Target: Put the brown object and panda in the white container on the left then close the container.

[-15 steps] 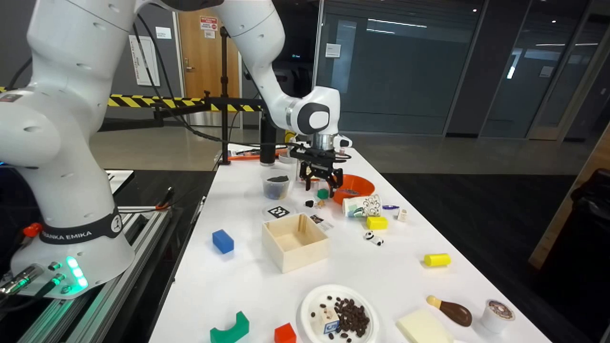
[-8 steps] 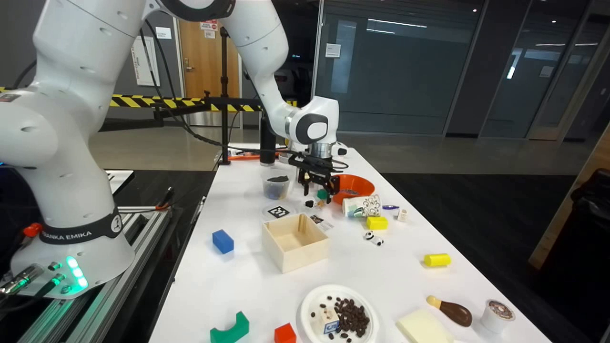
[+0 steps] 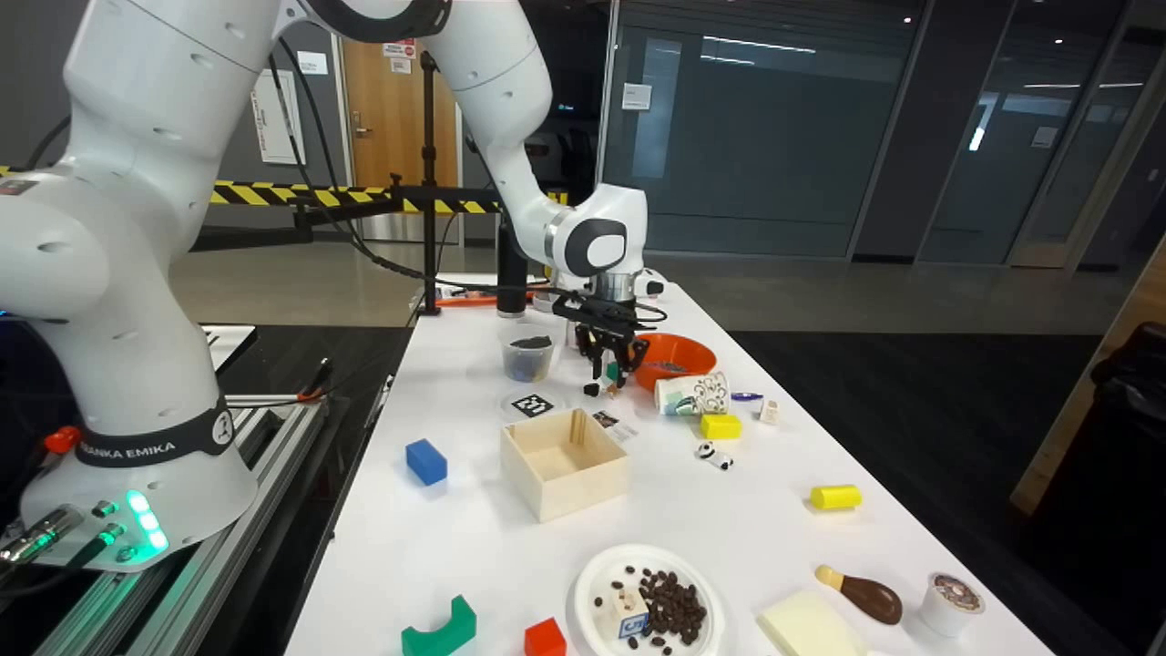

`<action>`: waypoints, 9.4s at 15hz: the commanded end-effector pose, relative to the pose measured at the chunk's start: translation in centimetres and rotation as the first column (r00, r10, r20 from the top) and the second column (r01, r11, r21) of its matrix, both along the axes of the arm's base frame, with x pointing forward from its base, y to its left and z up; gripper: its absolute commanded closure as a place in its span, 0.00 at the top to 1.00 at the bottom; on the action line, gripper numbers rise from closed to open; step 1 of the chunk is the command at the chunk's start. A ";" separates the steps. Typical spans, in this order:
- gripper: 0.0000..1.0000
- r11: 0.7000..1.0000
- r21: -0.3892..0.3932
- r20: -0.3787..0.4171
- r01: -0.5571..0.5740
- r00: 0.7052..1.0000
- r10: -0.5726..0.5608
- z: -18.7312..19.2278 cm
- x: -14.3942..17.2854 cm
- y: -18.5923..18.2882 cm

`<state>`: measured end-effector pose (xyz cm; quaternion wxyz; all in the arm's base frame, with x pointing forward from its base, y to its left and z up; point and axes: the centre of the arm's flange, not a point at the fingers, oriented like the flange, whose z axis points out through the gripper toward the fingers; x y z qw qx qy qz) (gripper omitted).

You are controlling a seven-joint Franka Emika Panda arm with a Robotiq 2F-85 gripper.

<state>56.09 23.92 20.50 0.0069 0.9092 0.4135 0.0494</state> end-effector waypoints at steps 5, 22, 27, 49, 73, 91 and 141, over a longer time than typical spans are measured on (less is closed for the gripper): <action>0.57 0.999 0.042 0.018 -0.014 1.000 0.013 -0.5 0.8 -0.4; 0.03 0.995 0.061 0.009 -0.074 0.997 0.074 1.9 -1.0 -0.3; 0.03 0.990 0.105 0.063 -0.091 0.994 0.085 5.9 -2.2 -0.2; 0.03 0.850 0.511 0.185 -0.128 0.982 0.036 5.5 -3.3 6.0; 1.00 0.939 0.238 0.376 0.247 0.868 -0.324 13.0 0.4 -6.0; 1.00 0.523 0.277 -0.004 0.806 0.546 -0.838 7.7 4.4 -13.3; 0.70 0.014 0.211 -0.019 0.977 0.018 -1.000 1.1 10.7 -19.1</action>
